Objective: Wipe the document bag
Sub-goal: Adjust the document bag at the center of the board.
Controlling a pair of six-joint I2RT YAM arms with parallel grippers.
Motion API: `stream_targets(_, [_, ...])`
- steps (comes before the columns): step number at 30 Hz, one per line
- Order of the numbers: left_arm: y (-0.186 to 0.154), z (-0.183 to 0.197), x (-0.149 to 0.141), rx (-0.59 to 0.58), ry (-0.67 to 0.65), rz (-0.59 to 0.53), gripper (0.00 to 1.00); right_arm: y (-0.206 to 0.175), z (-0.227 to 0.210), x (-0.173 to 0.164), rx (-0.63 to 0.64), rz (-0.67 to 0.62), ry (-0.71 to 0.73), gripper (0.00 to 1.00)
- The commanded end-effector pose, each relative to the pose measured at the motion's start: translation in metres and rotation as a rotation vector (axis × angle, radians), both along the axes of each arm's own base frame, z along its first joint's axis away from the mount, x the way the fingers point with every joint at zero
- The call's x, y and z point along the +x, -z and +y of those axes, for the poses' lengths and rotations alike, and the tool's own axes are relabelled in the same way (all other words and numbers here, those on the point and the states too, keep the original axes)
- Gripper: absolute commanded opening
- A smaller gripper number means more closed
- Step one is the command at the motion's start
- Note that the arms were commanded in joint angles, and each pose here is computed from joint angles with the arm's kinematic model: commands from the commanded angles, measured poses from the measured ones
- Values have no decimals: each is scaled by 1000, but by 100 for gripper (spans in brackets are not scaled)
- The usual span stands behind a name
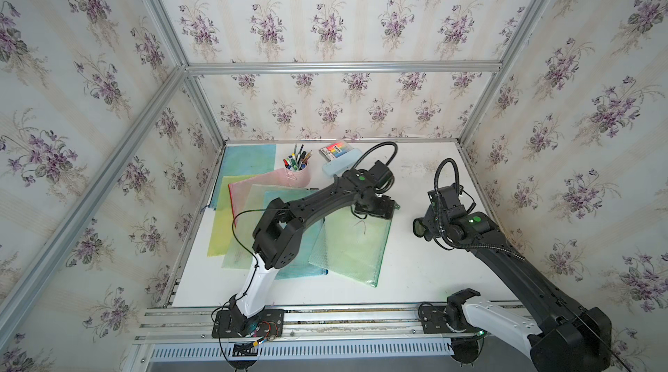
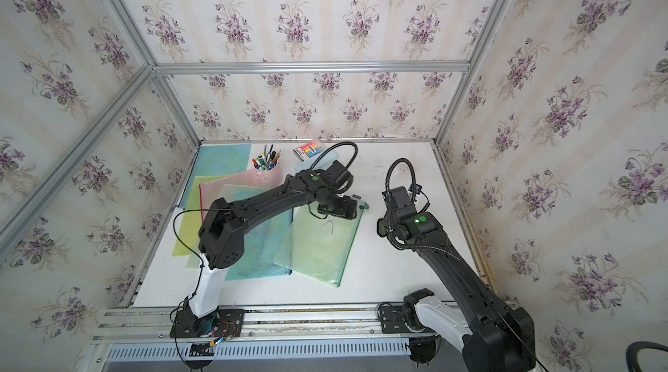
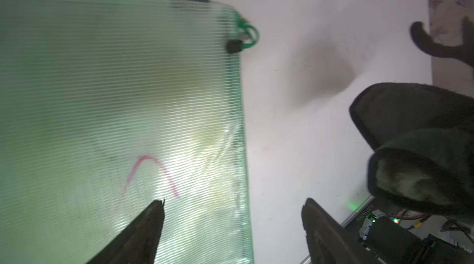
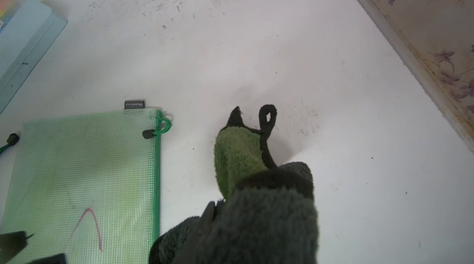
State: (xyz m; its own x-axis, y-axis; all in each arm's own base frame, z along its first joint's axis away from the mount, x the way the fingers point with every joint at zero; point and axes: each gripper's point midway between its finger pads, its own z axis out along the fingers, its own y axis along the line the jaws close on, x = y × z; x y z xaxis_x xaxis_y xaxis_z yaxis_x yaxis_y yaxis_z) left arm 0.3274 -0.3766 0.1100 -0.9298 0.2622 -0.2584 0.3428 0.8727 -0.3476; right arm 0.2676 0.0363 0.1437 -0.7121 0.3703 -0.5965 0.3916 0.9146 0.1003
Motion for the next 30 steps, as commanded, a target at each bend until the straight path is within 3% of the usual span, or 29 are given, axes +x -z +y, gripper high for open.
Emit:
stream_targets(1, [-4, 34, 13, -20, -14, -30, 85, 7, 27, 7, 74, 2, -54, 32])
stream_targets(6, [23, 97, 20, 88, -62, 2, 86, 19, 89, 22, 66, 27, -187, 35])
stream_targets(9, [40, 118, 23, 141, -68, 8, 86, 29, 116, 34, 56, 38, -228, 36])
stream_targets(13, [59, 129, 28, 127, -89, 25, 86, 45, 145, 46, 64, 52, -277, 39])
stream_targets(22, [79, 127, 36, 110, -92, 22, 88, 106, 134, 53, -114, 194, -332, 42])
stream_targets(30, [93, 131, 46, 163, -54, 13, 88, 119, 145, 58, -117, 230, -400, 41])
